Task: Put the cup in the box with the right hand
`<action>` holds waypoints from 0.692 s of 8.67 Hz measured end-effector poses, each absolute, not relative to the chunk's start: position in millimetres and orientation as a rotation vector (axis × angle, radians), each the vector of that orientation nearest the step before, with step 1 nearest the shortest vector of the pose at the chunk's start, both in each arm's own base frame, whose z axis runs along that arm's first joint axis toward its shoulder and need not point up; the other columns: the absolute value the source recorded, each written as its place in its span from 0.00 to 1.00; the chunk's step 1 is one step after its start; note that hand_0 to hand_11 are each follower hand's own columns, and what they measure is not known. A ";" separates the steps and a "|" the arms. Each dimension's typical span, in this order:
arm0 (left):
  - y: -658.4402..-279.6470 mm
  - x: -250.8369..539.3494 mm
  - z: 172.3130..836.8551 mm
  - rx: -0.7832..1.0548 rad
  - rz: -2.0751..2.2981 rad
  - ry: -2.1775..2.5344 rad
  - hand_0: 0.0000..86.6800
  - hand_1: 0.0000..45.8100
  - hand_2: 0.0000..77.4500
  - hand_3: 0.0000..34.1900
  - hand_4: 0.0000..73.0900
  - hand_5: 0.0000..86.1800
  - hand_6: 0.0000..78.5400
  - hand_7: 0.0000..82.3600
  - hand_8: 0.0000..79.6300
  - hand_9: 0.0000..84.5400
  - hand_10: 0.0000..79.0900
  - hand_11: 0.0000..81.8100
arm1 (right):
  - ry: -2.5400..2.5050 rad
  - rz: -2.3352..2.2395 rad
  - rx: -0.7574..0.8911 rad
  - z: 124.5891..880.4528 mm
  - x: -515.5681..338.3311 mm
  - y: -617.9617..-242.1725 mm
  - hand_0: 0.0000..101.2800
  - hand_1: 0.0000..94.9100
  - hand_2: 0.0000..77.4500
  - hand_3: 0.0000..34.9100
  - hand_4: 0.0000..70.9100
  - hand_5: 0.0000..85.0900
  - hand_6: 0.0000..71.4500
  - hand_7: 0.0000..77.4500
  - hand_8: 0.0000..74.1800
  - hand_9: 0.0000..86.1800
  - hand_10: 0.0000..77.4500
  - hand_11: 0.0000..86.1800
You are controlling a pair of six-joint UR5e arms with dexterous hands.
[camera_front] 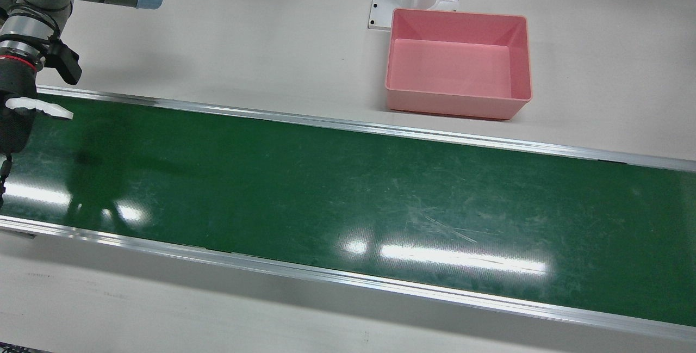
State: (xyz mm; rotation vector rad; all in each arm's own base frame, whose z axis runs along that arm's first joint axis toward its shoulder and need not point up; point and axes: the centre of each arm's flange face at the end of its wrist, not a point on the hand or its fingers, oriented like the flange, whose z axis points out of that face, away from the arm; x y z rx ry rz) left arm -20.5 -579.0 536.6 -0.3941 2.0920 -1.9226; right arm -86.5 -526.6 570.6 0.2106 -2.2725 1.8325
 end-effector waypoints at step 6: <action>-579.0 -20.8 536.6 -0.394 -1.923 2.092 0.00 0.01 0.01 0.00 0.00 0.00 0.00 0.00 0.00 0.00 0.00 0.00 | -2.279 1.841 0.211 570.8 -80.3 -523.1 0.51 0.17 0.17 0.85 0.09 0.05 0.01 0.26 0.01 0.04 0.04 0.07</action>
